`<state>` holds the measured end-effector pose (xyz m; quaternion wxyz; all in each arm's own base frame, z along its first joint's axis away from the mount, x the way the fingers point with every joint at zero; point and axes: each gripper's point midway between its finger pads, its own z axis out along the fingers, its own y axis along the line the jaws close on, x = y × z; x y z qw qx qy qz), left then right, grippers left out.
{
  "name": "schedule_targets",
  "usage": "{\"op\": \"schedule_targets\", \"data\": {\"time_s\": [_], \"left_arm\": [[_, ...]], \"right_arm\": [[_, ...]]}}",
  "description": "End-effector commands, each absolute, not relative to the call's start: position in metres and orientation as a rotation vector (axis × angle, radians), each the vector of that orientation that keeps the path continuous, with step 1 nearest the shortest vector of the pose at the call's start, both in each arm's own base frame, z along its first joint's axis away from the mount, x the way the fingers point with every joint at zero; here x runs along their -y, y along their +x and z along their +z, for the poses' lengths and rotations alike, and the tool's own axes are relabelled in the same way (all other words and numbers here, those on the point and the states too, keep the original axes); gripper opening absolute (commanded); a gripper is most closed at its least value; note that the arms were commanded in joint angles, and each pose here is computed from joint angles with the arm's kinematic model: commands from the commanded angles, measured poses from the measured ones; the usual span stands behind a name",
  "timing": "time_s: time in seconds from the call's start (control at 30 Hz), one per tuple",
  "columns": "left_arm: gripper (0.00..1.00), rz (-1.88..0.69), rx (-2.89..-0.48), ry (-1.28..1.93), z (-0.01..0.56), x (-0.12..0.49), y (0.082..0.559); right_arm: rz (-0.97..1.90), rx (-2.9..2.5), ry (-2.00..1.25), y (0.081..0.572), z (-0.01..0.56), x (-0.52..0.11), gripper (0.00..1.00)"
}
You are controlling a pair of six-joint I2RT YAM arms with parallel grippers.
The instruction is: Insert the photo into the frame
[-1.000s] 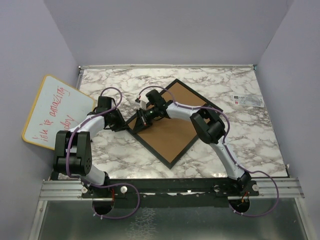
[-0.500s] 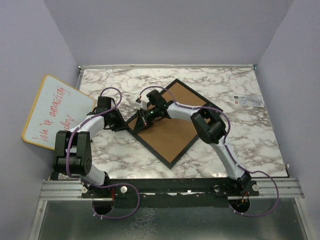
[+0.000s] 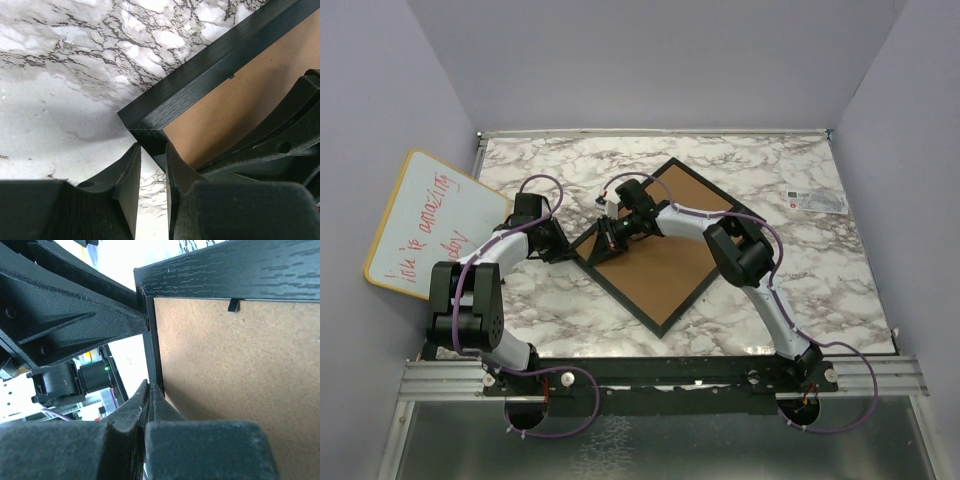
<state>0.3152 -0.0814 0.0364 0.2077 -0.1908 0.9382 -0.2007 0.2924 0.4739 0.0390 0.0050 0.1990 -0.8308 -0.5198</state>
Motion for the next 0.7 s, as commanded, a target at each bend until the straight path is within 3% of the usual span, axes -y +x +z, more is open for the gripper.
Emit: {"op": "schedule_targets", "data": {"time_s": [0.0, 0.5, 0.67], "left_arm": [[0.24, -0.297, -2.796, -0.576, -0.015, 0.051, 0.271], [0.23, -0.298, -2.803, -0.583, -0.017, 0.049, 0.274], [0.23, -0.299, -2.803, -0.582, -0.016, 0.049, 0.276]], "right_arm": [[-1.278, 2.911, 0.447, 0.321, -0.028, -0.435, 0.01], [-0.843, 3.190, 0.402, 0.340, -0.056, -0.393, 0.01], [-0.967, 3.184, 0.424, 0.341, -0.037, -0.404, 0.07]]}}
